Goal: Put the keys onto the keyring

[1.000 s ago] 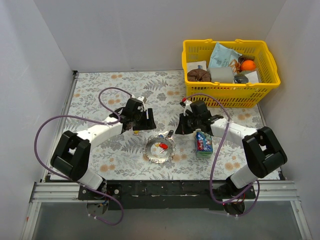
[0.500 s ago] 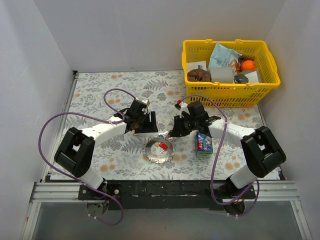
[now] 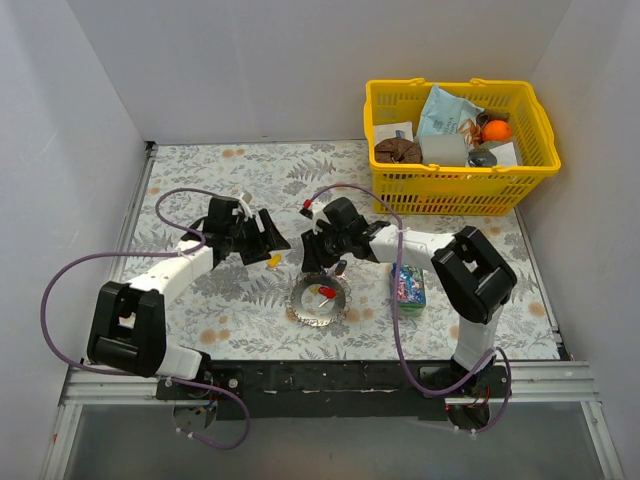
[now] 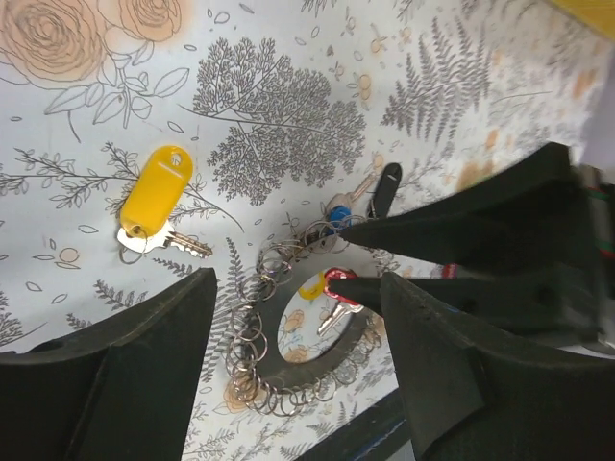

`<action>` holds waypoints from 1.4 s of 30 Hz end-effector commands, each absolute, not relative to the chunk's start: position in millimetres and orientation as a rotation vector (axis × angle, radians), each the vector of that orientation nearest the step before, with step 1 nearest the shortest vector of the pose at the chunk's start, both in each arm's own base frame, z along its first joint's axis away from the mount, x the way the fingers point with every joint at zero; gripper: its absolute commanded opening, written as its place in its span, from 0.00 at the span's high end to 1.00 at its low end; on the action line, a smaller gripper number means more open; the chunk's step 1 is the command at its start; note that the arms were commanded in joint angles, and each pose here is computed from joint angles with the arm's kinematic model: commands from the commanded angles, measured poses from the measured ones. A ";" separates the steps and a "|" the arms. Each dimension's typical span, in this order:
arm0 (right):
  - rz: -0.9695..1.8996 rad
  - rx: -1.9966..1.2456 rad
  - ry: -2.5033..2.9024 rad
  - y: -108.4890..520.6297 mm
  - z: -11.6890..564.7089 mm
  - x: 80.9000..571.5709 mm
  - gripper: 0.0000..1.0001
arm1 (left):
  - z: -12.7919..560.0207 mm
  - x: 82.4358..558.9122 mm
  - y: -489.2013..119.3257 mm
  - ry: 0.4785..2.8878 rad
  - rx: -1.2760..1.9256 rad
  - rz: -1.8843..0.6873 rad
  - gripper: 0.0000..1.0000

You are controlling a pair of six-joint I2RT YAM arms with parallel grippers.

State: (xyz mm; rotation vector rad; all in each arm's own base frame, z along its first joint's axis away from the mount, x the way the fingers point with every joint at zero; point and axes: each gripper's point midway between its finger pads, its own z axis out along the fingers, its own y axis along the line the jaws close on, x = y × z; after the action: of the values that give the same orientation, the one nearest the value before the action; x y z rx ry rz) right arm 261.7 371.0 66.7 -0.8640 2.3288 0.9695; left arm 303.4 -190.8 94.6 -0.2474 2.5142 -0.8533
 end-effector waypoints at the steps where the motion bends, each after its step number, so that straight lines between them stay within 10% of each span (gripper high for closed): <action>1: 0.894 -0.893 2.326 381.4 62.2 275.7 0.57 | 129.7 295.0 -197.5 2.419 -0.213 -1.127 0.31; 22: 1.004 -0.968 2.391 392.4 38.1 257.4 0.99 | 118.5 292.9 -191.7 2.452 -0.218 -1.105 0.31; 42: 0.995 -1.386 2.169 381.4 74.1 242.1 0.99 | 110.1 283.3 -168.1 2.543 -0.119 -0.885 0.32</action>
State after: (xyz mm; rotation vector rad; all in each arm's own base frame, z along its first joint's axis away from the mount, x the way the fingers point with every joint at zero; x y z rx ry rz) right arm 250.1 380.6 54.1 -1.1833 2.2847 0.9793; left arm 282.6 -177.3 100.2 -0.1710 2.5525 -0.9538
